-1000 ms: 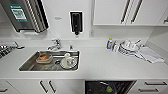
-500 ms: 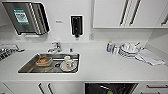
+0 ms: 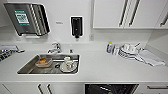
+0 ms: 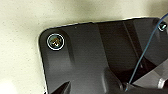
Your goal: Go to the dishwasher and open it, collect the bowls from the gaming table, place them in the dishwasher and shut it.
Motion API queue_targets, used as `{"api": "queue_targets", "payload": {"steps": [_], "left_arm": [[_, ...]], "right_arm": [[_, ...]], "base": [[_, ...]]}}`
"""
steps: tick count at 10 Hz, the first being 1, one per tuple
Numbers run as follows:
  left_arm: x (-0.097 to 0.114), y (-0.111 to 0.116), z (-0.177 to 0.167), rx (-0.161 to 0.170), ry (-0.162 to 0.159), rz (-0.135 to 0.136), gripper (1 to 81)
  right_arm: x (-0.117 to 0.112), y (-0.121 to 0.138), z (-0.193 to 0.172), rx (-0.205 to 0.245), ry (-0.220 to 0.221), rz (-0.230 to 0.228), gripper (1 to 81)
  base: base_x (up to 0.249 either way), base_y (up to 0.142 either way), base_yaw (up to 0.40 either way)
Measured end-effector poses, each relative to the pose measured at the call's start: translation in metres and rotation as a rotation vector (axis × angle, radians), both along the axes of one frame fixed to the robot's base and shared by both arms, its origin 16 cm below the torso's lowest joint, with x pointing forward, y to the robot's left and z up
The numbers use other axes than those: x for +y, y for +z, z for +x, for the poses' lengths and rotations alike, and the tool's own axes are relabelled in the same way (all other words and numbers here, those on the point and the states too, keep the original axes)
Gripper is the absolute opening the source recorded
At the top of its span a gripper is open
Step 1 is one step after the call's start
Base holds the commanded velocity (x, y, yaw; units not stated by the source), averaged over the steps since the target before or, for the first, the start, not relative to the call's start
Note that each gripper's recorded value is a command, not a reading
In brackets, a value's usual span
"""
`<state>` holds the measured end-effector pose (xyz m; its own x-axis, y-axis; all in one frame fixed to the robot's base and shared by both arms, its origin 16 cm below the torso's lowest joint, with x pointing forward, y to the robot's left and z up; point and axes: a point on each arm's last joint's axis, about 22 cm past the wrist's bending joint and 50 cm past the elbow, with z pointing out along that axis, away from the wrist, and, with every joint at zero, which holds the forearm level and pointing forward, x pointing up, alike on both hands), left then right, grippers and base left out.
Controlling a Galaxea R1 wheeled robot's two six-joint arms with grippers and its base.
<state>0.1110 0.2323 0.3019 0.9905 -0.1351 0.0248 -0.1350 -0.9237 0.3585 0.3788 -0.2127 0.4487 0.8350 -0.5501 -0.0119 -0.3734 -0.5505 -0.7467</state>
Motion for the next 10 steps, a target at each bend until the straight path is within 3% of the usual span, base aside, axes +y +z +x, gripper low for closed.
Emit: {"api": "queue_targets", "payload": {"steps": [2, 5, 6, 7, 9, 10], "left_arm": [[0.005, 0.000, -0.002, 0.004, -0.001, 0.008, 81.1], [0.005, 0.000, -0.002, 0.004, 0.000, 0.009, 81.1], [0.003, 0.000, -0.002, 0.005, 0.001, 0.007, 81.1], [0.001, 0.000, -0.001, 0.004, 0.001, 0.003, 81.1], [0.001, -0.001, -0.001, 0.008, 0.010, 0.005, 81.1], [0.002, -0.002, 0.001, 0.015, 0.042, 0.013, 81.1]], "right_arm": [[0.005, 0.017, 0.031, -0.037, -0.027, 0.037, 81.1], [0.008, 0.065, 0.106, -0.159, -0.045, 0.086, 81.1], [0.007, 0.081, 0.120, -0.195, -0.066, 0.118, 81.1], [0.005, 0.080, 0.117, -0.198, -0.057, 0.109, 81.1], [-0.008, 0.016, 0.028, -0.030, -0.020, 0.013, 81.1], [-0.015, -0.006, -0.005, 0.002, 0.006, -0.027, 81.1]], "base": [[0.000, 0.000, 0.000], [0.000, 0.000, 0.000], [0.000, 0.000, 0.000], [0.000, 0.000, 0.000], [0.000, 0.000, 0.000], [0.000, 0.000, 0.000]]}}
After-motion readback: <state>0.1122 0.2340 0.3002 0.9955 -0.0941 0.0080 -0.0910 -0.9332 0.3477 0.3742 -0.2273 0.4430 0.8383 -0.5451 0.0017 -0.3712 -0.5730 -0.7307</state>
